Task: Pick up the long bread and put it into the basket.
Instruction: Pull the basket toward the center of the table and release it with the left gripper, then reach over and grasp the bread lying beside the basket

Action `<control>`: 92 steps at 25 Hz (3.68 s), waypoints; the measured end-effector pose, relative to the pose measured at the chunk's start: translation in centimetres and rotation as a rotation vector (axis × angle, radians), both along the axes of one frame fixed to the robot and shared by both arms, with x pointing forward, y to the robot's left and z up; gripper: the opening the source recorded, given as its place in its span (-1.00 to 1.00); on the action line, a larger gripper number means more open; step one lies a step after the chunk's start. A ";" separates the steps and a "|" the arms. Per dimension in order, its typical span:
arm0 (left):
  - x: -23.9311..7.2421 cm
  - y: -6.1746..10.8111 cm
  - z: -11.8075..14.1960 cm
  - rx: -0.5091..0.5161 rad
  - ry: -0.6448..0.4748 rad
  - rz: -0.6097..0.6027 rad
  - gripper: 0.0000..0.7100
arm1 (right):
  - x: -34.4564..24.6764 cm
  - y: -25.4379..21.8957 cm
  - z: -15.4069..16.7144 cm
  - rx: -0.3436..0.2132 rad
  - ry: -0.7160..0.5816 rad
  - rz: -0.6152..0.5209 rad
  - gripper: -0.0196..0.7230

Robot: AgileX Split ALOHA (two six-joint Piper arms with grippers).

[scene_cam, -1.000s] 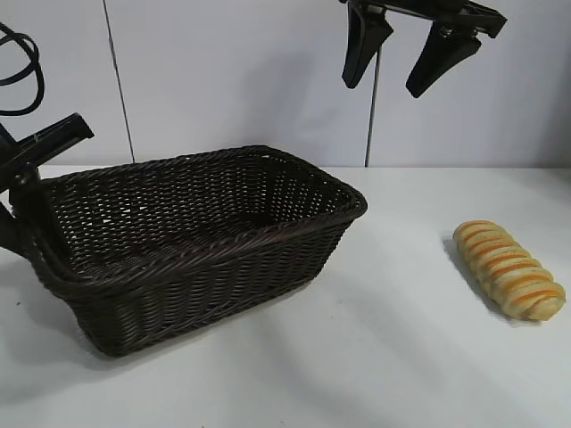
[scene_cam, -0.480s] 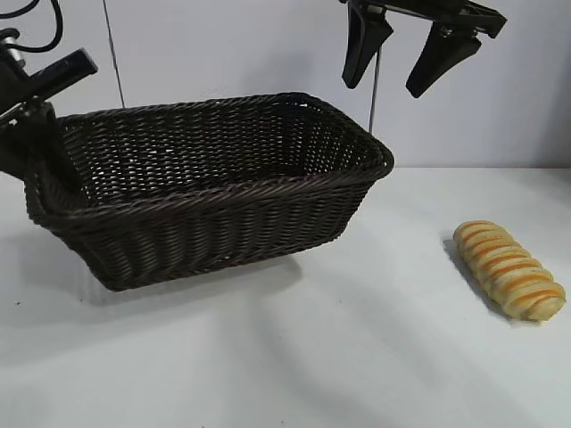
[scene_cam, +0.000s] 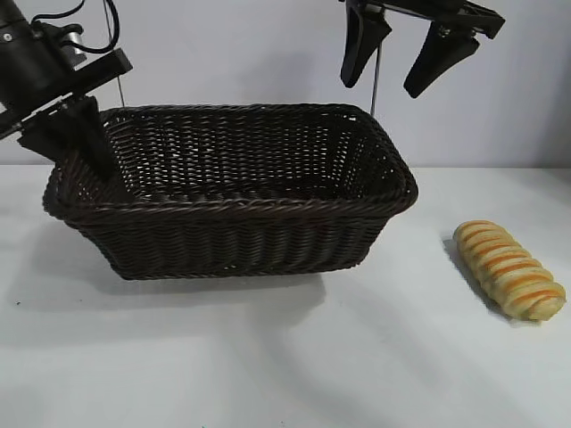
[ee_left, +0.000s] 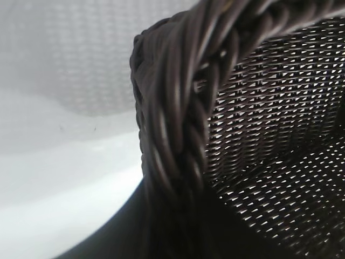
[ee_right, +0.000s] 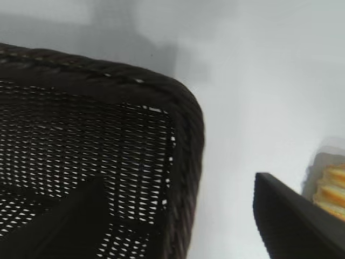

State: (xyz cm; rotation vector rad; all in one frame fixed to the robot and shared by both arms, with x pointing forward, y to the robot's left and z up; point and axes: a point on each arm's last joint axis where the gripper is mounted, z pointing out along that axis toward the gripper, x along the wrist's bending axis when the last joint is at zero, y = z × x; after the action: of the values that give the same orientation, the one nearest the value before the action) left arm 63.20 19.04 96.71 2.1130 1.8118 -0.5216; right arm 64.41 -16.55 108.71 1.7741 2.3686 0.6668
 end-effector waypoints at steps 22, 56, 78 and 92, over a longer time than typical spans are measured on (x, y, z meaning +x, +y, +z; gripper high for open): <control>0.9 -0.1 -3.5 0.010 0.024 -0.005 -0.72 | 0.0 0.0 0.0 0.003 0.001 -0.001 0.53; -2.0 0.7 7.9 -0.005 -0.210 -0.029 0.60 | 0.0 0.0 0.0 0.004 0.002 -0.004 0.53; -2.9 0.5 11.9 -0.092 -0.285 0.162 0.60 | 0.0 0.0 0.0 0.004 0.002 -0.004 0.53; -2.3 -2.0 8.8 -0.086 -0.208 0.155 0.60 | -0.1 0.0 0.0 0.003 0.008 -0.003 0.53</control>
State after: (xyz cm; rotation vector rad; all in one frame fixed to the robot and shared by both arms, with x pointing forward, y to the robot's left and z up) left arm 60.90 17.06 105.51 1.8748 1.7826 -0.3223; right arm 64.35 -16.54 108.69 1.7851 2.3704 0.6641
